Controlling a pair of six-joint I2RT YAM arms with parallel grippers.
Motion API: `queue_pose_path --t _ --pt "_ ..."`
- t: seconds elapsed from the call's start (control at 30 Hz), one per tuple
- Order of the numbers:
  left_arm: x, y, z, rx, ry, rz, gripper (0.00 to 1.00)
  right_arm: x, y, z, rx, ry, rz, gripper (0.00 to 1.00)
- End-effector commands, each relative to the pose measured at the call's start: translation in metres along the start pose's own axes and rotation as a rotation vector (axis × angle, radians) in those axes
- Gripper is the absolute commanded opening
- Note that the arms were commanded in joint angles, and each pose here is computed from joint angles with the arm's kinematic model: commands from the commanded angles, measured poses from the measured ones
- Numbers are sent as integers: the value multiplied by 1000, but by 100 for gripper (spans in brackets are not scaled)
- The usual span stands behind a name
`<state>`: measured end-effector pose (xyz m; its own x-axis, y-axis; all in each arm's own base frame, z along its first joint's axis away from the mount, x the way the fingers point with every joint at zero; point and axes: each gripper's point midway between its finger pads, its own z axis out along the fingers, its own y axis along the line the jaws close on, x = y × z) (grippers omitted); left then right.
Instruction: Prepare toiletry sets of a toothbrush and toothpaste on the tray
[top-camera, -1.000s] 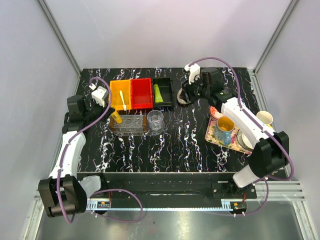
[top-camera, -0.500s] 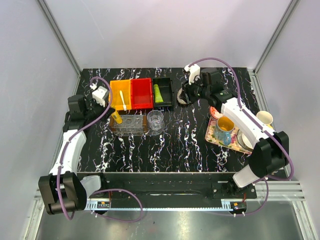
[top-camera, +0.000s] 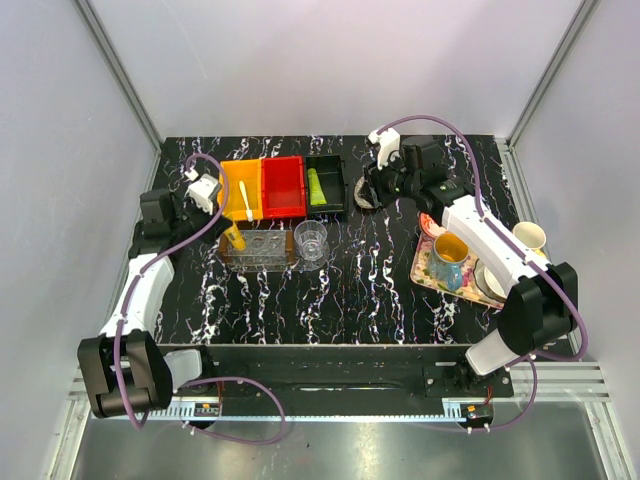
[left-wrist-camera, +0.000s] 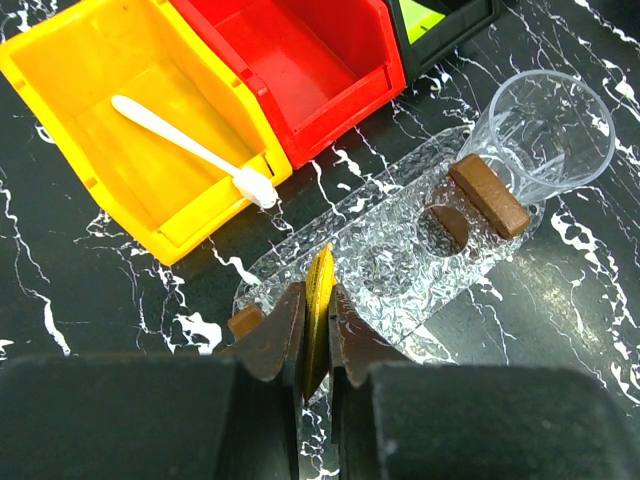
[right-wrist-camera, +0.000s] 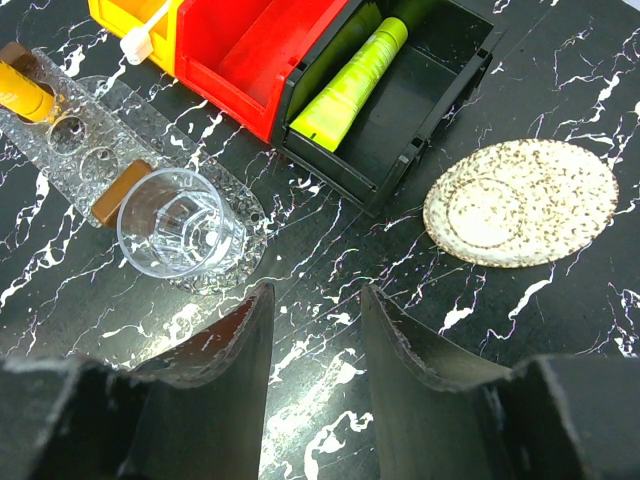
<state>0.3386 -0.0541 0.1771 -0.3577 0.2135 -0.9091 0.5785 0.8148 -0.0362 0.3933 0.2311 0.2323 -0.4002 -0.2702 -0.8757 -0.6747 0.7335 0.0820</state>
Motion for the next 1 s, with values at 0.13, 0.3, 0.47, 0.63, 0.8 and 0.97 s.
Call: queue_pose_path --t 0.13,0.3,0.47,0.63,0.8,0.97 --pt "-26 4 4 40 -59 76 0 -19 -1 -10 1 -70 -11 45" --pt "-27 5 6 47 -59 79 0 -16 -1 -8 0 -66 -10 45" --pt "-25 7 9 51 -51 81 0 -17 0 -9 -2 -66 -11 45" --pt "-24 9 10 54 -43 84 0 -15 -1 -8 -4 -63 -10 45" --pt "-24 7 11 58 -38 93 0 -16 -1 -8 -5 -65 -7 46" --pt "-17 6 15 66 -24 96 0 -16 -1 -7 -9 -66 -7 46"
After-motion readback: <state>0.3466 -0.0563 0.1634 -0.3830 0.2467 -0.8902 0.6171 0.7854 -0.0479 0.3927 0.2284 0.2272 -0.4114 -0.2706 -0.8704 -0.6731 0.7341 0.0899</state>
